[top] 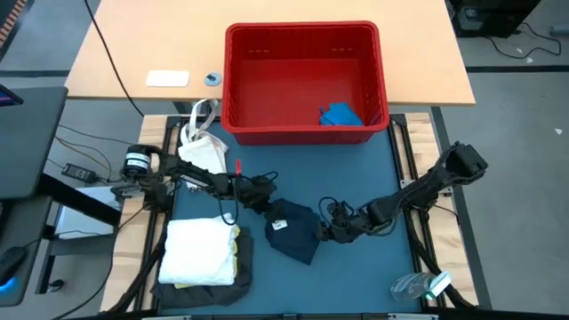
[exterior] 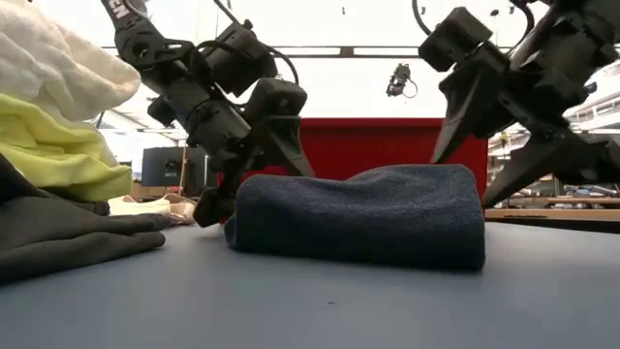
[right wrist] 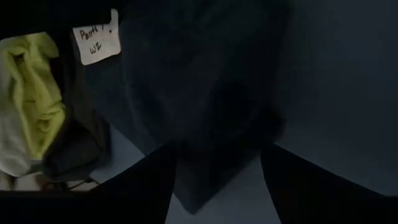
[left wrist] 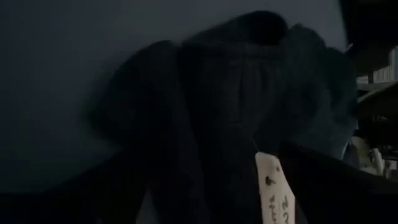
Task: Fold laundry
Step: Stack the black shorts on top of the white blouse
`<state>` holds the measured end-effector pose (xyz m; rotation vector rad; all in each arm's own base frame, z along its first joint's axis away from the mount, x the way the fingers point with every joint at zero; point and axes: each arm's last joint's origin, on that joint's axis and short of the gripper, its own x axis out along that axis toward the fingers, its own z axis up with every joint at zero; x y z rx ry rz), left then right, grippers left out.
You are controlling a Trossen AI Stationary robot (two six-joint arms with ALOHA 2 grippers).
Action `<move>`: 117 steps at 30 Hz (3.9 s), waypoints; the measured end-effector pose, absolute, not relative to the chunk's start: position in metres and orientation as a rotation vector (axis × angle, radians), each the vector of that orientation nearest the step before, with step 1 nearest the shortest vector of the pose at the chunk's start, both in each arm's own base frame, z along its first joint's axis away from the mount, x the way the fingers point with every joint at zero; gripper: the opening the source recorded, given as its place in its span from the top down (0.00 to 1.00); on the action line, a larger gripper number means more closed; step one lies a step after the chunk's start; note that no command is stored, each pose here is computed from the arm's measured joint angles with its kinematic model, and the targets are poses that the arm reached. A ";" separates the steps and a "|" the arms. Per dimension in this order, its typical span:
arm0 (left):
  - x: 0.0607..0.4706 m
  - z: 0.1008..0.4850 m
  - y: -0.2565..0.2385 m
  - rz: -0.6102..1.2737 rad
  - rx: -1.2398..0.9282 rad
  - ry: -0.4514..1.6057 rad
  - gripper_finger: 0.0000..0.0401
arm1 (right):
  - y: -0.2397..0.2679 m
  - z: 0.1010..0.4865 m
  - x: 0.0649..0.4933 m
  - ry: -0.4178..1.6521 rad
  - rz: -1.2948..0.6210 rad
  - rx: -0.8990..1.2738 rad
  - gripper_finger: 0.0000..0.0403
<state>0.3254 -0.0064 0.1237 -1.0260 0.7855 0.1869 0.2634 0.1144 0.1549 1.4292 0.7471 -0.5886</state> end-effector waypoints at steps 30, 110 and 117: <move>0.301 0.208 0.029 -0.119 -0.970 0.673 0.99 | 0.060 0.151 0.325 0.334 -0.333 1.301 0.96; 0.092 0.316 -0.110 0.085 -1.105 1.258 0.58 | 0.063 0.236 0.505 0.714 0.310 0.776 0.52; 0.086 0.325 -0.114 0.065 -1.124 1.277 0.58 | 0.056 0.261 0.487 0.696 0.081 0.606 0.52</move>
